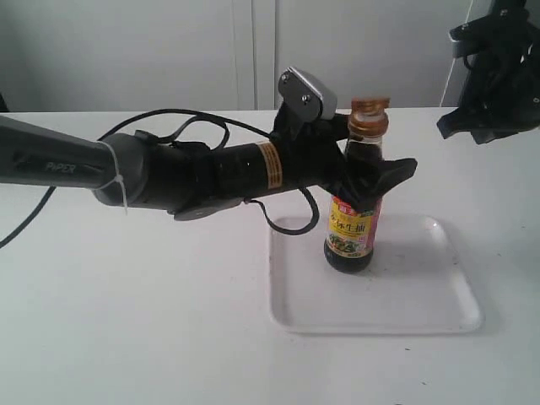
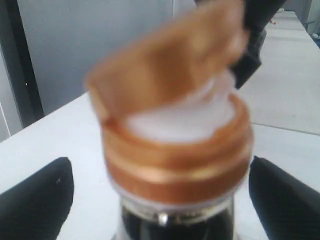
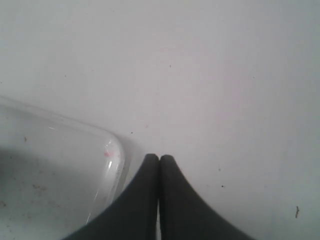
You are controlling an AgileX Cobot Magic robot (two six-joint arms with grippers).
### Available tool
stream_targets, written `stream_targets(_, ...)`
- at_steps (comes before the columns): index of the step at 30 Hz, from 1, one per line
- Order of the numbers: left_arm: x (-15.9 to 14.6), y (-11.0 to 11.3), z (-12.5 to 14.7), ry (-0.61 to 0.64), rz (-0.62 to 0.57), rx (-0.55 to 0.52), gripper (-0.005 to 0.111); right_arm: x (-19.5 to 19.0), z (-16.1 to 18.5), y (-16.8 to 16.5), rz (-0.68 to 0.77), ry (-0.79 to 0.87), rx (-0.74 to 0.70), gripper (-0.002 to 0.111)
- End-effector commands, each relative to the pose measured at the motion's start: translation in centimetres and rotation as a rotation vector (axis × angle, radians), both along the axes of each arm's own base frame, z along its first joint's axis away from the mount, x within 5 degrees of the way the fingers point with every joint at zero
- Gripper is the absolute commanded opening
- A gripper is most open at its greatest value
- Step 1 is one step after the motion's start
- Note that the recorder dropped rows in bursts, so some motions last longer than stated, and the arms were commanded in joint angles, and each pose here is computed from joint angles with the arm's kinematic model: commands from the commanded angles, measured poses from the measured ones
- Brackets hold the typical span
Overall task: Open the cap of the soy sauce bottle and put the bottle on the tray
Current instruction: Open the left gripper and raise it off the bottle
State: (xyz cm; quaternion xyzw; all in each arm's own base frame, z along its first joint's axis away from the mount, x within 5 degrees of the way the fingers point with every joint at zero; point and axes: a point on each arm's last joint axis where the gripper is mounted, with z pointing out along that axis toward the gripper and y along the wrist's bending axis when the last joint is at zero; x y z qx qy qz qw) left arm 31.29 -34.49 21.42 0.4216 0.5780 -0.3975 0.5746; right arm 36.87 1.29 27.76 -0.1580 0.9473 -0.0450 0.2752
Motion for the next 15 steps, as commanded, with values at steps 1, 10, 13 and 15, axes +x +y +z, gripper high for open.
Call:
stream_targets(1,-0.4,0.4,2.5,-0.051,-0.013,-0.047,0.095,0.0,0.1,-0.4,-0.013,-0.010,0.001,0.000)
stream_targets(10,-0.6,0.4,3.1,-0.057,-0.030,-0.095,0.095,0.0,0.1,-0.4,-0.013,-0.007,0.001,0.000)
stream_targets(13,-0.5,0.3,3.5,-0.065,-0.031,-0.103,0.095,0.0,0.1,-0.4,-0.013,-0.007,0.001,0.000)
stream_targets(15,-0.4,0.2,3.7,-0.066,-0.029,-0.106,0.095,0.0,0.1,-0.4,-0.013,-0.007,0.001,0.000)
